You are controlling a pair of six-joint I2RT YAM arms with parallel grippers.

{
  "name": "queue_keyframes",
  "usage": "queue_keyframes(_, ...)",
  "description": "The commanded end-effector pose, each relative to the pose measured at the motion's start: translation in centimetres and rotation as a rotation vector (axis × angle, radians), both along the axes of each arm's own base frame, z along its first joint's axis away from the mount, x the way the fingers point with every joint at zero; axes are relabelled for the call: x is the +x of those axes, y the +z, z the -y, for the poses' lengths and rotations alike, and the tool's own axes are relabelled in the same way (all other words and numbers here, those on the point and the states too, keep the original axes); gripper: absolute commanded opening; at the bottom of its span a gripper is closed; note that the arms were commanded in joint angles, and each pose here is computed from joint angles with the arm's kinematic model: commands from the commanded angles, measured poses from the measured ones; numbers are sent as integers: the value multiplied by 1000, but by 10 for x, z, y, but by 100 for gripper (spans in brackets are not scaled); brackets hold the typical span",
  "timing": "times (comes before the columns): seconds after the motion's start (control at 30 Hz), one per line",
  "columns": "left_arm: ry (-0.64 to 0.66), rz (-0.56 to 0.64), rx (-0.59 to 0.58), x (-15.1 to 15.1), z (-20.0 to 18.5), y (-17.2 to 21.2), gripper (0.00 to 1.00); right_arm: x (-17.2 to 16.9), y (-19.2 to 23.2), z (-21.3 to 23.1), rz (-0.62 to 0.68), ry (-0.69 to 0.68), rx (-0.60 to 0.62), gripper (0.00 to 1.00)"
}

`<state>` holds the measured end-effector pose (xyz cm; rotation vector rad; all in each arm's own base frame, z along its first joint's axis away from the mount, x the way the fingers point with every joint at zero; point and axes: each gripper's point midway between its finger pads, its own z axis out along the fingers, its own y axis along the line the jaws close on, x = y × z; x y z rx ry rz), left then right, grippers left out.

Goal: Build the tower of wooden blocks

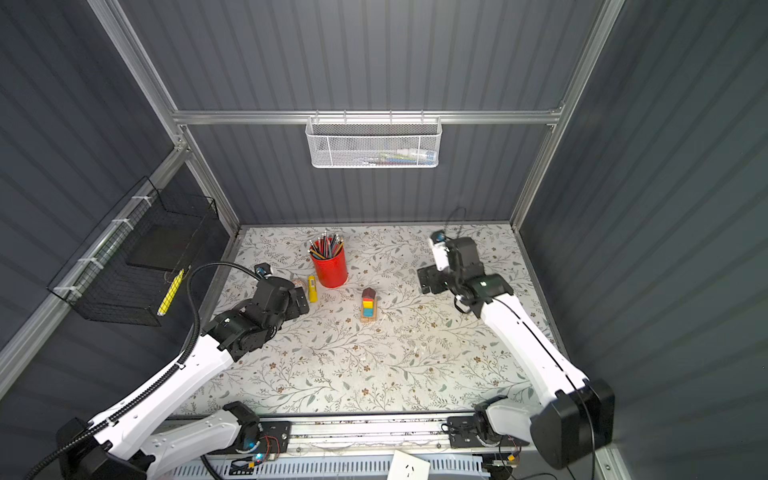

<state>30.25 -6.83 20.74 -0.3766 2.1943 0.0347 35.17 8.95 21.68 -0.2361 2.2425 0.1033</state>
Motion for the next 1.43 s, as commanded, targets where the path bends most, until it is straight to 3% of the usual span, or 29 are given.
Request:
queue_keyframes(0.0,147,30,83,25,-49,-19,100,9,-19,75,92,-398,83,99)
queue_keyframes(0.1,223,36,181,46,-88,-43,100,3,-49,133,132,-610,38,99)
queue_keyframes(0.2,224,58,326,59,-107,-65,100,6,-77,154,171,-645,33,99)
queue_keyframes(0.27,210,112,354,62,-110,-75,100,7,-89,160,219,-651,14,99)
queue_keyframes(0.4,91,291,309,77,-98,-90,100,23,-85,140,337,-487,60,99)
queue_keyframes(0.47,64,288,330,86,-94,-100,100,31,-78,137,411,-445,51,99)
queue_keyframes(0.53,5,266,314,92,-88,-118,100,34,-90,133,397,-407,70,99)
queue_keyframes(0.63,-57,370,315,89,-79,-123,100,30,-94,112,479,-277,90,99)
queue_keyframes(0.7,-55,278,291,92,-80,-132,100,35,-99,121,399,-335,84,99)
queue_keyframes(0.77,-19,220,321,108,-88,-137,100,34,-97,122,445,-338,81,99)
queue_keyframes(0.8,-15,199,283,105,-89,-140,100,34,-99,122,426,-337,80,99)
queue_keyframes(1.4,-19,230,294,106,-89,-137,100,33,-97,121,438,-331,80,99)
